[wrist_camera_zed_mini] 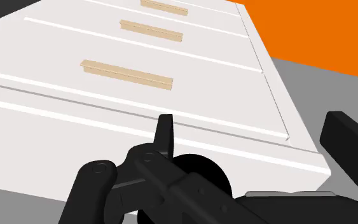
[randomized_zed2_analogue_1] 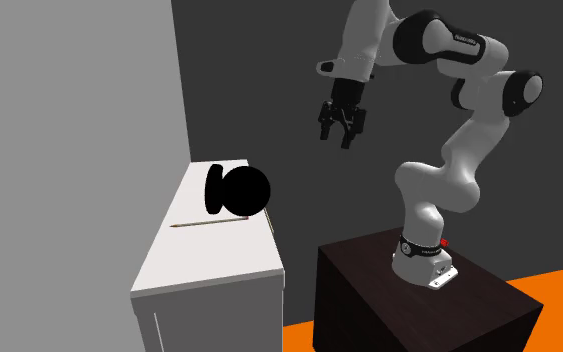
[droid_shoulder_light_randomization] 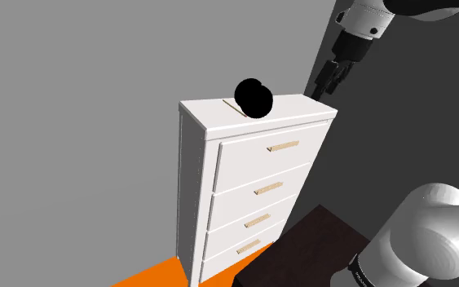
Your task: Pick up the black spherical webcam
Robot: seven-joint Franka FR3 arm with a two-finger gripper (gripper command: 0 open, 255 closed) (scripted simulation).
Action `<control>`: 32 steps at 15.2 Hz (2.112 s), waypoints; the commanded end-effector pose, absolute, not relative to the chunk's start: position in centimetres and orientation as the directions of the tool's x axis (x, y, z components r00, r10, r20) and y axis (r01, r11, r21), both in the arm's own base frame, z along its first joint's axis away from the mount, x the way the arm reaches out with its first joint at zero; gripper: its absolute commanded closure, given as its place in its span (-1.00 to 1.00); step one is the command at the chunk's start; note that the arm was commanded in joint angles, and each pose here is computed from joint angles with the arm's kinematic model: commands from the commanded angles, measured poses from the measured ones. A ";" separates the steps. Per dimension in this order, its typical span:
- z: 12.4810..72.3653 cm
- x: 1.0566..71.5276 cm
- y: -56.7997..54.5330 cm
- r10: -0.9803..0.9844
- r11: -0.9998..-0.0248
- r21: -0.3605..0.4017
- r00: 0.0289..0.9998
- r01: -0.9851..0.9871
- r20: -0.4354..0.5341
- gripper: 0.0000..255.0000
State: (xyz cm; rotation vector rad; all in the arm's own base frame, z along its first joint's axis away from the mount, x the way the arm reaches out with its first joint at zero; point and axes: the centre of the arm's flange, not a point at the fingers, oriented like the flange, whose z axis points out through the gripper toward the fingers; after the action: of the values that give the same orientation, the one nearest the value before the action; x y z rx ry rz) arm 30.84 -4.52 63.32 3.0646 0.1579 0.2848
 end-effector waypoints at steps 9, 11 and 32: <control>62.3 37.7 -13.8 0.527 -0.849 0.062 0.828 0.525 0.190 -1.00; 62.1 40.0 -15.5 0.617 -0.783 0.061 0.763 0.619 0.193 -1.00; 58.1 62.4 -18.4 0.976 0.017 0.066 -0.030 0.998 0.216 -1.00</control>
State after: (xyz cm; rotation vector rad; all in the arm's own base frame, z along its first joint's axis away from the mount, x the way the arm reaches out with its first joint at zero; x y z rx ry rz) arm 62.29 -18.36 58.63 2.2630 2.3114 0.3232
